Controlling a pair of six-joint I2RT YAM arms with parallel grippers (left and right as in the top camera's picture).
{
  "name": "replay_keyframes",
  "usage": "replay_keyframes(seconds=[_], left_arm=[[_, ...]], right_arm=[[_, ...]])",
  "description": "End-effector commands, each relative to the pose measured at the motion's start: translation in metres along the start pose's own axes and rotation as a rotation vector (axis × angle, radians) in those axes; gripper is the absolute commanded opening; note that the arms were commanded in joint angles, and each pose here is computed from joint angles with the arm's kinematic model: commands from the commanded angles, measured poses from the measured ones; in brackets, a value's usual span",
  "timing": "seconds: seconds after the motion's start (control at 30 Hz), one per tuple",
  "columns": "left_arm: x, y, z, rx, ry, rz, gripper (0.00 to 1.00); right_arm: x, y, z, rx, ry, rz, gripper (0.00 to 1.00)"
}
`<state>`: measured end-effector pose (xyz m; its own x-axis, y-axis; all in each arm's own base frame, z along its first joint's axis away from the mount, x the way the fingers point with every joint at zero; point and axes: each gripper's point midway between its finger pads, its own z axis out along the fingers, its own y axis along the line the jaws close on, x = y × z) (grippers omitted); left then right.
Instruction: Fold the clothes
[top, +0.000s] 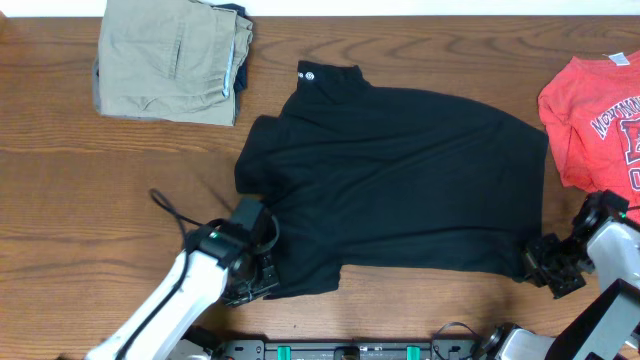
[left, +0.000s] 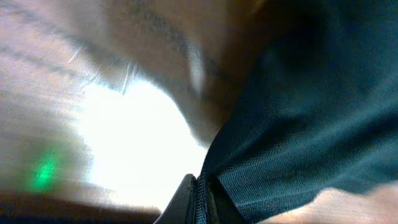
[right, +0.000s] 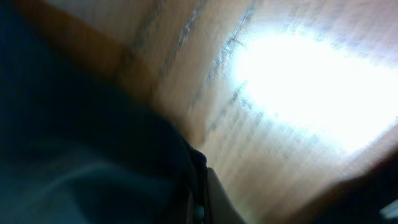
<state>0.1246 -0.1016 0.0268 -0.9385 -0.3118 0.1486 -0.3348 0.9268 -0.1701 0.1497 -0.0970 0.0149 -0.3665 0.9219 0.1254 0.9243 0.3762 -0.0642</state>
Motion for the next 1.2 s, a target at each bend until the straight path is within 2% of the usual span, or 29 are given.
replay_keyframes(seconds=[0.0,0.13,0.47,0.7,0.93,1.17], left_arm=[[0.002,-0.004,-0.017,0.044,-0.044,0.028,0.06],[0.011,-0.001,-0.034,0.079,-0.079,0.039,0.06],[0.020,-0.010,-0.094,0.201,-0.217,0.081,0.06],[0.017,-0.015,-0.105,0.227,-0.246,0.090,0.06],[-0.006,-0.017,-0.112,0.207,-0.364,0.085,0.06],[-0.038,-0.039,-0.123,0.253,-0.481,0.097,0.06]], right_arm=[[-0.012,-0.002,-0.026,0.021,-0.049,0.023,0.01],[-0.011,-0.012,-0.048,0.062,-0.072,0.024,0.02],[0.002,-0.021,-0.077,0.018,-0.140,0.049,0.02],[0.007,-0.019,-0.088,-0.039,-0.178,0.049,0.02],[0.004,-0.011,-0.094,-0.092,-0.208,0.045,0.03],[-0.006,-0.001,-0.097,-0.141,-0.246,0.041,0.02]])
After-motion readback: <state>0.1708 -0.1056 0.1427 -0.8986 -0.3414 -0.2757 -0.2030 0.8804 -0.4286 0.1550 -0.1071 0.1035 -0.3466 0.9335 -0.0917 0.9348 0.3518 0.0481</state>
